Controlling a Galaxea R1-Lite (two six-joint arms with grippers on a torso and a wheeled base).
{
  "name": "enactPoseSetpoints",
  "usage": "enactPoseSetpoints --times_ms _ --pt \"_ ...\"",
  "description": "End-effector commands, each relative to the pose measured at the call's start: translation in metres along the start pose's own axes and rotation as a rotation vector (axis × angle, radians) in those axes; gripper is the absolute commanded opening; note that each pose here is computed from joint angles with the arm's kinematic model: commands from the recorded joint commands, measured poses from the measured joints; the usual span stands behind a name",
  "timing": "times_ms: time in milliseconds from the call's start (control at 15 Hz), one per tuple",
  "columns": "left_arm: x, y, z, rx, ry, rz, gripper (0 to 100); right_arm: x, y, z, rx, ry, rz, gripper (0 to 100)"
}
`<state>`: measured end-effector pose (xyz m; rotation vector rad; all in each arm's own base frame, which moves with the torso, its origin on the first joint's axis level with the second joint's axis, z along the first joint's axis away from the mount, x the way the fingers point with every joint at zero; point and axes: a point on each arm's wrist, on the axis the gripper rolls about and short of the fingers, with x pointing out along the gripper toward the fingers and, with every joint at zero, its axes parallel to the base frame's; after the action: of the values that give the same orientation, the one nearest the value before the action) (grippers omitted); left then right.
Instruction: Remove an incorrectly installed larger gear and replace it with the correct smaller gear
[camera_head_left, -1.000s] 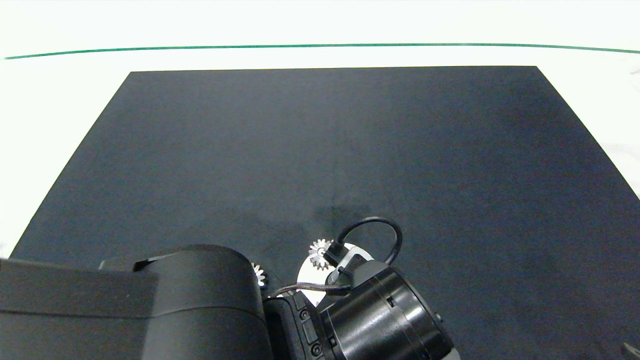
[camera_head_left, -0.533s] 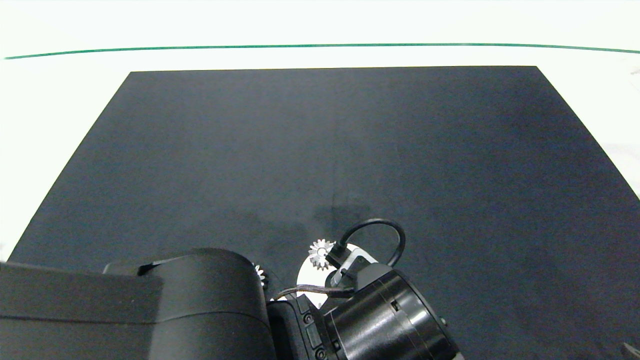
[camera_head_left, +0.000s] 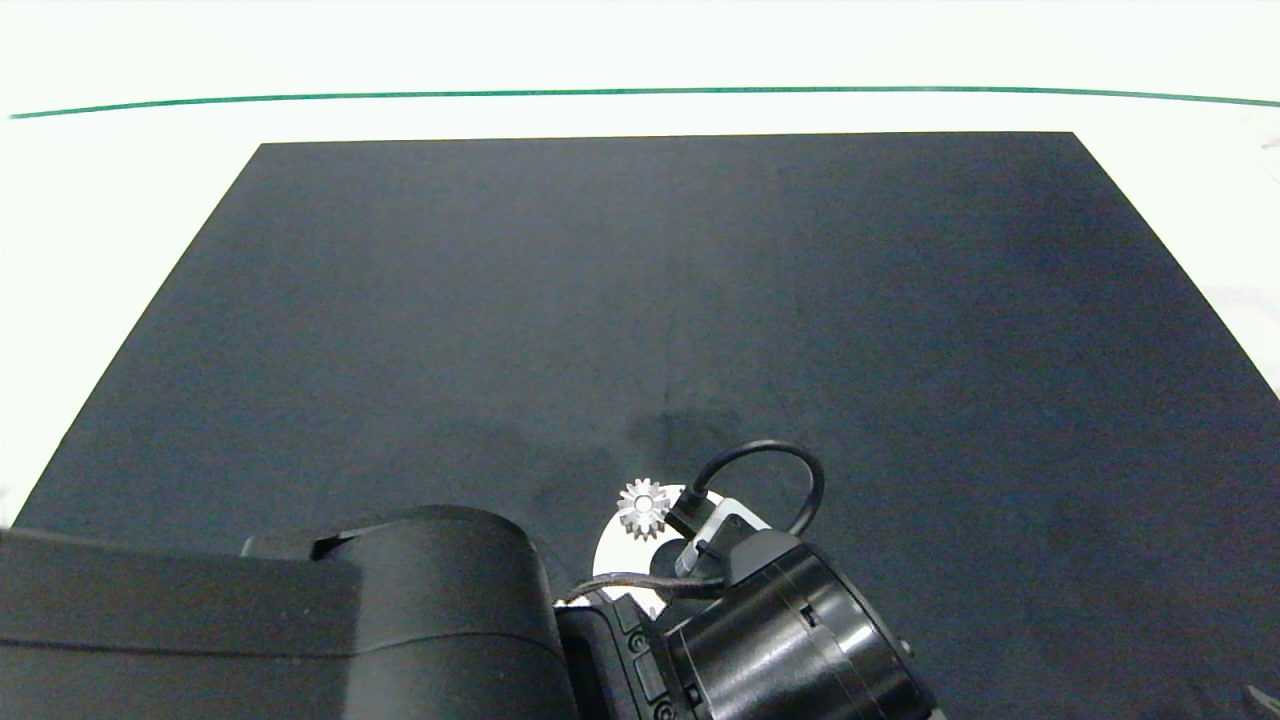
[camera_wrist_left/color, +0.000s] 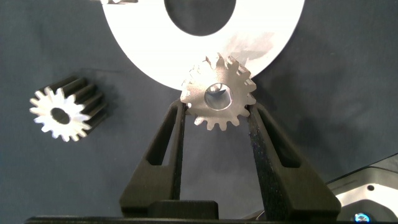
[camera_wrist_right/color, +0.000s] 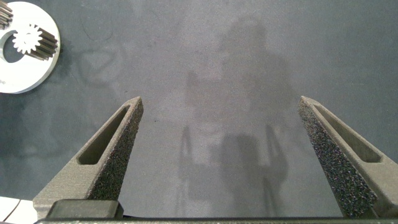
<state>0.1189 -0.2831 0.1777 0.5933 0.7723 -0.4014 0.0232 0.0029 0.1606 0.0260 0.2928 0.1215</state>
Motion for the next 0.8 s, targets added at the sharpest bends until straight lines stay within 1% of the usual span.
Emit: enactPoseSetpoints --times_ms 67,467,800 --pt "0.0049 -0.0037 -0.0008 0.009 0.012 0.008 19 0.0002 0.0000 0.0000 0.000 0.002 0.001 100" --pt "0.0062 -0.0049 -0.0004 0.014 0.015 0.007 19 0.0002 0.0000 0.0000 0.000 0.002 0.001 100" --pt "0.0057 -0.0010 0.0035 0.002 0.008 0.010 19 0.0001 0.0000 -0.0004 0.000 0.002 0.002 100"
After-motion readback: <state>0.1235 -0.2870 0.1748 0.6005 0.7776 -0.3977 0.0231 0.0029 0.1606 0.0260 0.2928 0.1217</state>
